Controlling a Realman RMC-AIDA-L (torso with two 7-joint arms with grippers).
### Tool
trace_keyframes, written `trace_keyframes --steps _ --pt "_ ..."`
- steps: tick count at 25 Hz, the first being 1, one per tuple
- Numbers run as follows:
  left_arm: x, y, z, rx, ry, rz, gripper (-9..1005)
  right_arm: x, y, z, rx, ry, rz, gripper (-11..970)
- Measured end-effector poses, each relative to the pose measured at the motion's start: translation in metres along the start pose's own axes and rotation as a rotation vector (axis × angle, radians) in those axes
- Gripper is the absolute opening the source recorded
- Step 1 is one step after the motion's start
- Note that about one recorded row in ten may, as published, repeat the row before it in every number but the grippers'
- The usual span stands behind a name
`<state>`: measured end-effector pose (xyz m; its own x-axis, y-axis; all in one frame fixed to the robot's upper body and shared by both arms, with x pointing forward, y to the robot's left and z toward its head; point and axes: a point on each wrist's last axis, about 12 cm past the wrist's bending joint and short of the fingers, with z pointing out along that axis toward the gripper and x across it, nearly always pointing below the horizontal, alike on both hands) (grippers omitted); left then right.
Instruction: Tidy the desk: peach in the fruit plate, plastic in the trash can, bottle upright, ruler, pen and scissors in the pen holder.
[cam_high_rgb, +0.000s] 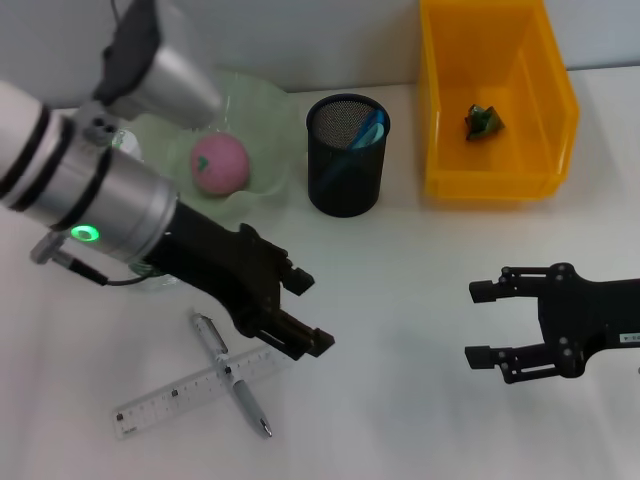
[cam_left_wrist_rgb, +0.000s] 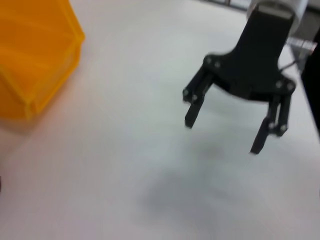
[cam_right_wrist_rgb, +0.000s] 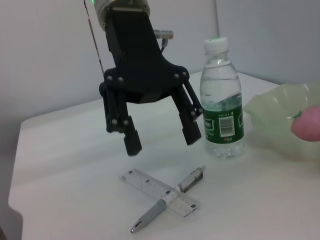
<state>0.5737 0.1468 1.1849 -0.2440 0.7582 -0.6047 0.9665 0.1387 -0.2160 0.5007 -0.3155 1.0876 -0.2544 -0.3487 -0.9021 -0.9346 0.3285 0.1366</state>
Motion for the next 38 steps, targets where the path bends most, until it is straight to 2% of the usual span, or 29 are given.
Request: trace_keyframes --steps 2,4,7,9,11,15,22,24,27,38 --pt "-0.008 -0.002 0.004 -0.020 0.052 0.009 783 -0.002 -0.001 0.000 0.003 0.002 -0.010 802" --pt "-0.008 -0.002 0.004 -0.020 0.052 0.009 780 -0.003 -0.002 -0.001 0.004 0.003 -0.014 802" --pt "-0.027 -0.011 0.025 -0.129 0.252 0.032 778 -0.003 -0.002 -0.001 0.006 0.004 -0.017 802" --pt "-0.027 -0.011 0.025 -0.129 0.252 0.032 778 -0.003 -0.002 -0.001 0.007 0.005 -0.017 802" --pt "-0.029 -0.017 0.043 -0.189 0.355 0.038 778 -0.004 -0.002 -0.002 0.008 0.006 -0.018 802" --pt "-0.028 -0.018 0.051 -0.219 0.359 0.018 777 -0.004 -0.002 -0.003 0.012 0.008 -0.022 801" --pt "-0.025 -0.017 0.053 -0.222 0.352 -0.004 777 -0.004 -0.002 -0.004 0.012 0.015 -0.036 801" --pt "-0.014 -0.020 0.067 -0.237 0.350 0.011 777 -0.004 -0.002 -0.003 0.008 0.021 -0.038 801" --pt "-0.010 -0.020 0.071 -0.254 0.352 0.030 777 -0.004 -0.002 -0.003 0.003 0.028 -0.040 801" --pt "-0.004 -0.016 0.074 -0.273 0.368 0.032 778 -0.004 -0.001 -0.003 -0.001 0.029 -0.041 801"
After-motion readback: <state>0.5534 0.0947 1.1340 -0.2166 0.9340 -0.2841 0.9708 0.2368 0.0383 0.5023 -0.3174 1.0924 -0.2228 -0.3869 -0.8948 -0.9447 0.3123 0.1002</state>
